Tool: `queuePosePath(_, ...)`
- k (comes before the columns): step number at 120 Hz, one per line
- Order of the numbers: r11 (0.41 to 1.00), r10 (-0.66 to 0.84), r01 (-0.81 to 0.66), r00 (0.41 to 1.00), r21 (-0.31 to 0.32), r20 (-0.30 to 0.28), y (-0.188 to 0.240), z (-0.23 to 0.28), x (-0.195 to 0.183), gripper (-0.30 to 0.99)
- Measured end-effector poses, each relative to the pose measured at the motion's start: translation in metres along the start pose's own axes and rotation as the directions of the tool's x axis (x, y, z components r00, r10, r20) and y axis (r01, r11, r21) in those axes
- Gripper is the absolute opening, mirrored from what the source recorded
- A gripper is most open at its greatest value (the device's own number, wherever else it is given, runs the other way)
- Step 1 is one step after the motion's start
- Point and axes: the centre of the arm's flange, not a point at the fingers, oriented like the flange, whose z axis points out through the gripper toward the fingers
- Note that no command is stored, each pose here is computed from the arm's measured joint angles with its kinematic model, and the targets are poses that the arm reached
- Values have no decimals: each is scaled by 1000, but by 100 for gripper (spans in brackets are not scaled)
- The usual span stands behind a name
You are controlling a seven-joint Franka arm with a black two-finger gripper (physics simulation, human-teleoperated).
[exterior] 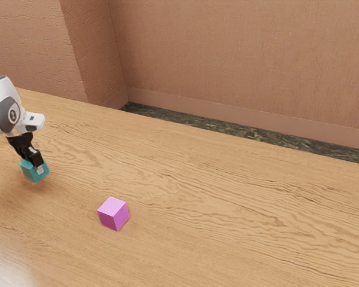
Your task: Pick up the blue block with one arm, and put the blue block on the pink block with one arm
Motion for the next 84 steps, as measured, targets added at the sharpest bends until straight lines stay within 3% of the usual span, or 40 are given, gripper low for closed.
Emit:
queuePosePath(24, 997, 79, -80, 996, -10, -42, 95, -56, 25, 36)
queuePosePath(64, 991, 128, -128, 992, -30, -24, 239, -71, 42, 36)
queuePosePath(84, 996, 70, -71, 997, -51, -12, 265, -66, 36, 35)
